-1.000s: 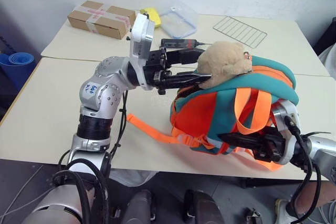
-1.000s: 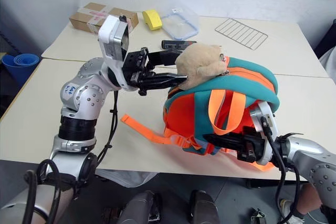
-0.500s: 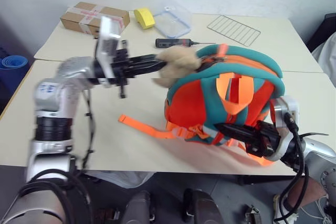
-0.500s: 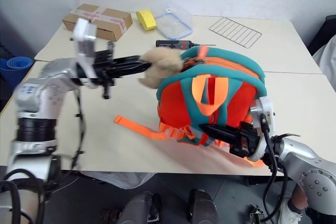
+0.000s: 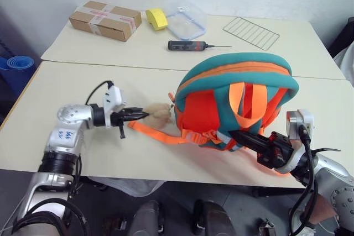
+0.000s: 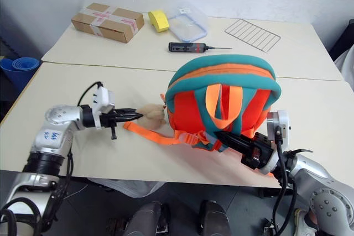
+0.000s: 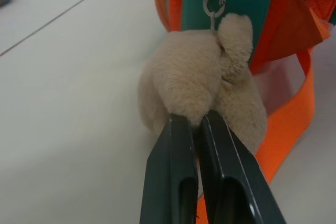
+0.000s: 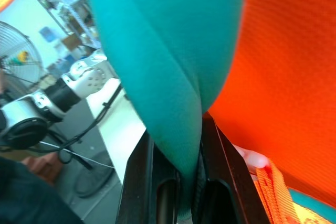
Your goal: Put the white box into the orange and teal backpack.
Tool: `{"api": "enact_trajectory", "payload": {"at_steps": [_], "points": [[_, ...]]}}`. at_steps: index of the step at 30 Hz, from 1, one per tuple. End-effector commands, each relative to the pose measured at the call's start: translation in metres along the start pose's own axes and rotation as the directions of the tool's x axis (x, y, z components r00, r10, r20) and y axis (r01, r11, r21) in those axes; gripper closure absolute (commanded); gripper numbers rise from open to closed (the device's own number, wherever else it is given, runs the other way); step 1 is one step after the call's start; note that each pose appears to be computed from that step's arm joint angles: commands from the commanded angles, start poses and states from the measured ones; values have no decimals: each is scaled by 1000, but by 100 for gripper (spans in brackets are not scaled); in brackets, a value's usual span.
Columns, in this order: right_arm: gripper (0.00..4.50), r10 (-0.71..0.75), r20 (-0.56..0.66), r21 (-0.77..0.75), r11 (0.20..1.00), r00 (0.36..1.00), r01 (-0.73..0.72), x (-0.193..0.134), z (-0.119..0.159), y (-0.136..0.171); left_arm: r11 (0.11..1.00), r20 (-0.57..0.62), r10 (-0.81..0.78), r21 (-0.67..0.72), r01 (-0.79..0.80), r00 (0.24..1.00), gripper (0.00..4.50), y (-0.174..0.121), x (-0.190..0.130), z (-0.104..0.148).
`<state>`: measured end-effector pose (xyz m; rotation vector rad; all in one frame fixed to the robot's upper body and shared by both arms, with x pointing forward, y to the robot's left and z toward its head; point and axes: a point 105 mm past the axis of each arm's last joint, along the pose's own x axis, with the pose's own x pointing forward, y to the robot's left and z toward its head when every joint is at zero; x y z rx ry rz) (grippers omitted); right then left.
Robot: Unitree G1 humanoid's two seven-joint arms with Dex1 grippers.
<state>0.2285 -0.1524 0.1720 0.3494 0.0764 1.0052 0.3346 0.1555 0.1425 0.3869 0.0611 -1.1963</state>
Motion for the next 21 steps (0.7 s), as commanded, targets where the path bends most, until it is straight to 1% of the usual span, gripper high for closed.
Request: {"api": "enact_trajectory", "payload": {"at_steps": [1,3,4,7,8,10,11,13,14,16,19,21], "points": [[450,-102,0,-169,981,995,100,-2,-1,-14,998,29,49,-26,-49,998,449,-5,4,1],[450,-151,-26,-203,969,988,143,-14,0,-20,990,47,112,-89,-108,993,395,-4,-5,3],[420,-145,-31,-214,967,989,135,-19,1,-18,987,53,127,-104,-121,990,367,-5,-11,4],[324,-211,-130,-394,908,969,145,-47,2,-23,986,-118,140,-78,-149,983,272,-18,-46,-26],[287,-236,-170,-433,890,957,142,-58,1,-26,985,-145,148,-63,-158,978,240,-22,-57,-32],[217,-269,-218,-482,866,938,136,-74,-1,-32,982,-147,172,-48,-180,974,172,-25,-70,-36],[186,-300,-244,-525,840,922,135,-86,-1,-37,979,-143,198,-22,-203,970,145,-25,-79,-37],[112,-370,-262,-639,758,891,128,-113,5,-53,979,-201,200,-9,-206,959,78,-36,-103,-49],[85,-406,-250,-691,710,879,132,-124,10,-63,978,-218,203,-12,-210,955,51,-41,-111,-52],[5,-438,-216,-749,648,872,140,-133,20,-78,977,-223,207,-4,-213,952,47,-49,-117,-53],[2,-434,-233,-726,673,870,142,-135,19,-93,983,-218,174,-14,-181,960,47,-64,-116,-52],[2,-405,-258,-723,683,877,103,-127,14,-98,978,-191,203,-14,-210,960,47,-63,-114,-50]]}}
